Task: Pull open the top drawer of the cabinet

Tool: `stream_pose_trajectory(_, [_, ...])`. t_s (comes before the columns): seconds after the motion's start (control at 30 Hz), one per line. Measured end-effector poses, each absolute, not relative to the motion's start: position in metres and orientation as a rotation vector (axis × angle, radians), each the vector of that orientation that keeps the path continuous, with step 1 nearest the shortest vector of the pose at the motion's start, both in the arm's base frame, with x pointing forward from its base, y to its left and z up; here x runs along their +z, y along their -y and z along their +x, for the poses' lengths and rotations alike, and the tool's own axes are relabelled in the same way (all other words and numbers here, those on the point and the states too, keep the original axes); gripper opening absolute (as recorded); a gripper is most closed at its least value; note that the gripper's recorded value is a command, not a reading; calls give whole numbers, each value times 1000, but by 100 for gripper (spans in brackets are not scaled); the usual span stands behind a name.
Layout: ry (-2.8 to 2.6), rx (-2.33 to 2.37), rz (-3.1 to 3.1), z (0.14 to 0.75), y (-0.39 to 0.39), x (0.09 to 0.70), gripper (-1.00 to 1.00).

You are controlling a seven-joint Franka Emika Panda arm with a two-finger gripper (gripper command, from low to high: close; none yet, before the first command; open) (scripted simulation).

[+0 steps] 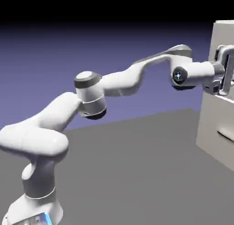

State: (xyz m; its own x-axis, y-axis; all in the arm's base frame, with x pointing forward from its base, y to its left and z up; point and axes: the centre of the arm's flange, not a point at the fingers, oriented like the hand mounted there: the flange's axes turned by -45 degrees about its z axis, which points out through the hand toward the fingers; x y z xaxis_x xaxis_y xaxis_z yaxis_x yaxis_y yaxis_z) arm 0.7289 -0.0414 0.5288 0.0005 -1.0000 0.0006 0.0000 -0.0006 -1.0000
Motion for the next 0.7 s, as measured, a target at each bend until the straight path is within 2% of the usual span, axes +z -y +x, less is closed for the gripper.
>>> stream_pose_trajectory(0.27, [-1209,-1209,-1210,772,42,528,0])
stream_pose_trajectory(0.3, [-1209,-1209,-1210,773,42,528,-100])
stream_pose_trajectory(0.7, [-1208,-1209,-1209,718,42,528,-100])
